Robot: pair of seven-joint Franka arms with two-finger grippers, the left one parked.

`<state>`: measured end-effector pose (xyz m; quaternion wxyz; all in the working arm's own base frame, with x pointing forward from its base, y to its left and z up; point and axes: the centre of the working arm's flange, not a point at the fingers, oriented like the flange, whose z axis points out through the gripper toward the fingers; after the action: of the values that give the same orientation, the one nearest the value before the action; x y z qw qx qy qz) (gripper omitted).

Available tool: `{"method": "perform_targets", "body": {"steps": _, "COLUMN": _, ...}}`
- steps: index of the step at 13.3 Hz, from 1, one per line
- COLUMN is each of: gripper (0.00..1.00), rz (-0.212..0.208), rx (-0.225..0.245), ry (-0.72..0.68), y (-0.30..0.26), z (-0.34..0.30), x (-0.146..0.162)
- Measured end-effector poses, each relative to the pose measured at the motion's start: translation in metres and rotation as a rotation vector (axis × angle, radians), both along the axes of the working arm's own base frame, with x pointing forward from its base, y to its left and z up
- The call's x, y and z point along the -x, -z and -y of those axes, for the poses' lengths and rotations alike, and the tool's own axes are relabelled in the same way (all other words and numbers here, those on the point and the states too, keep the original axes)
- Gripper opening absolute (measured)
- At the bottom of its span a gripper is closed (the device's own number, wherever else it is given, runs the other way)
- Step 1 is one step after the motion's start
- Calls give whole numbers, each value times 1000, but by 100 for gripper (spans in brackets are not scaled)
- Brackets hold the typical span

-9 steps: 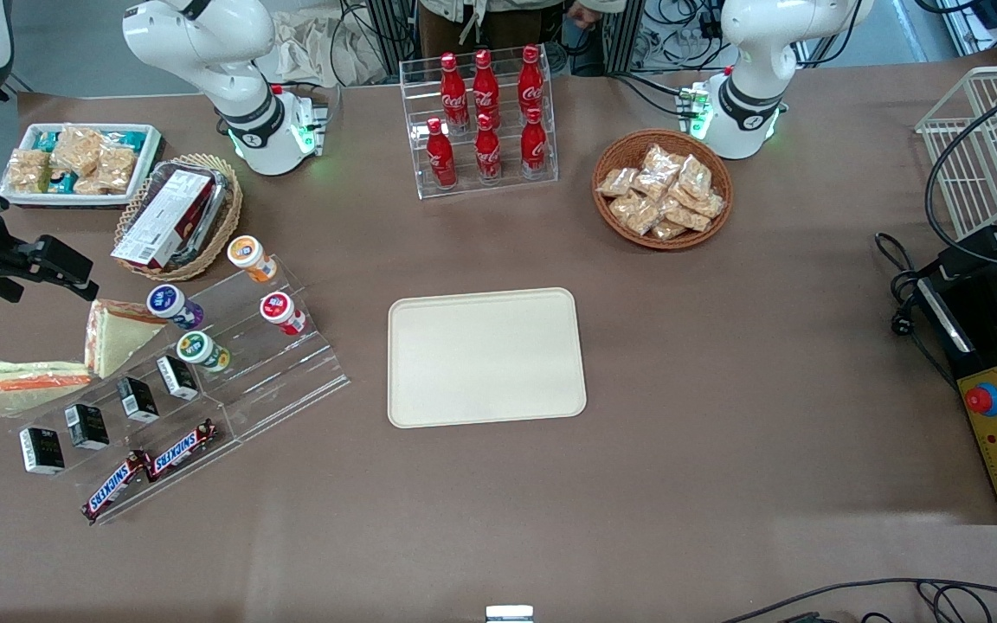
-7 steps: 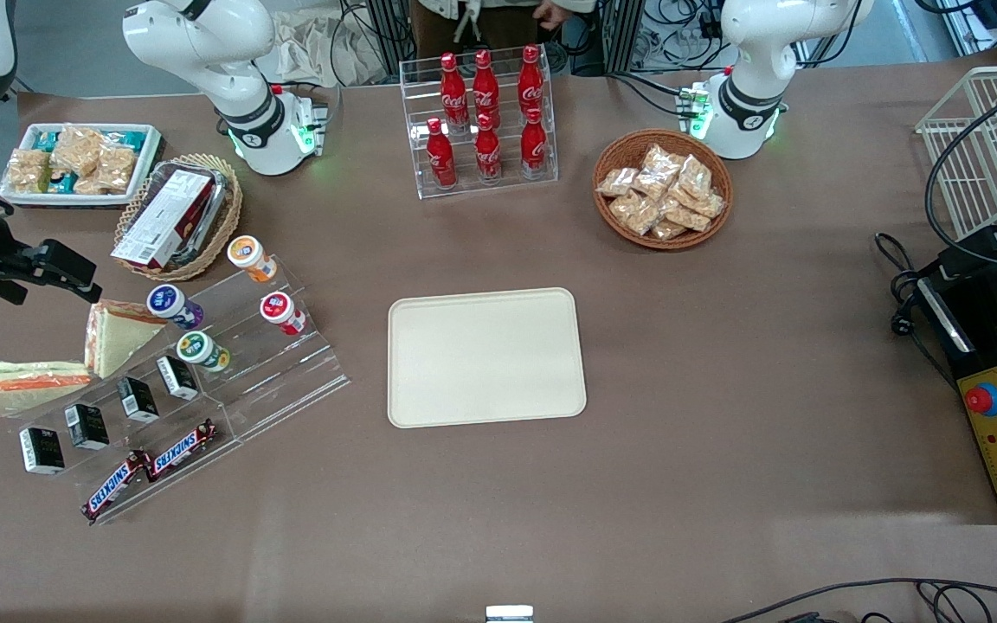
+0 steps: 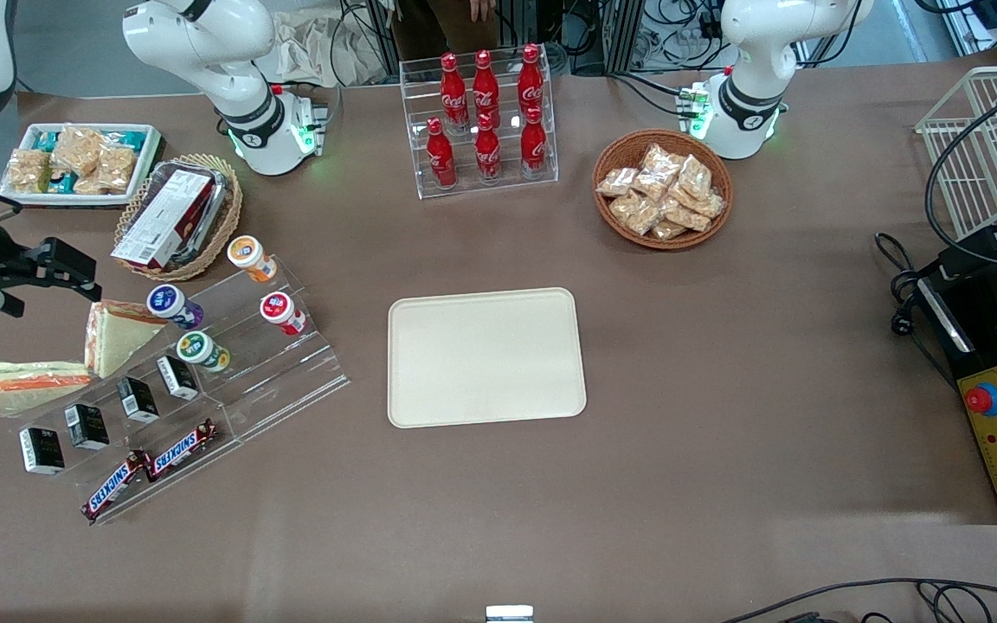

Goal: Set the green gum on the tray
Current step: 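Move the right gripper toward the acrylic rack of gum bottles, then lower the right gripper onto the green-labelled gum bottle and close it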

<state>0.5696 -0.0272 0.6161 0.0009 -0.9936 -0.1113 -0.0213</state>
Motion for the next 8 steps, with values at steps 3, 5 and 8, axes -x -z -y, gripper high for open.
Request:
{"method": "perform_targets", "body": {"steps": 3, "gripper": 100, "rz": -29, "rx": 3, "ry": -76, "y": 26, "z": 12, "x": -4}}
{"method": "perform_targets", "body": {"steps": 5, "gripper": 100, "rz": -73, "rx": -1, "ry": -90, "y": 57, "z": 15, "x": -3}}
{"method": "perform_targets", "body": {"steps": 8, "gripper": 100, "rz": -111, "rx": -5, "ry": -90, "y": 114, "z": 18, "x": 0}}
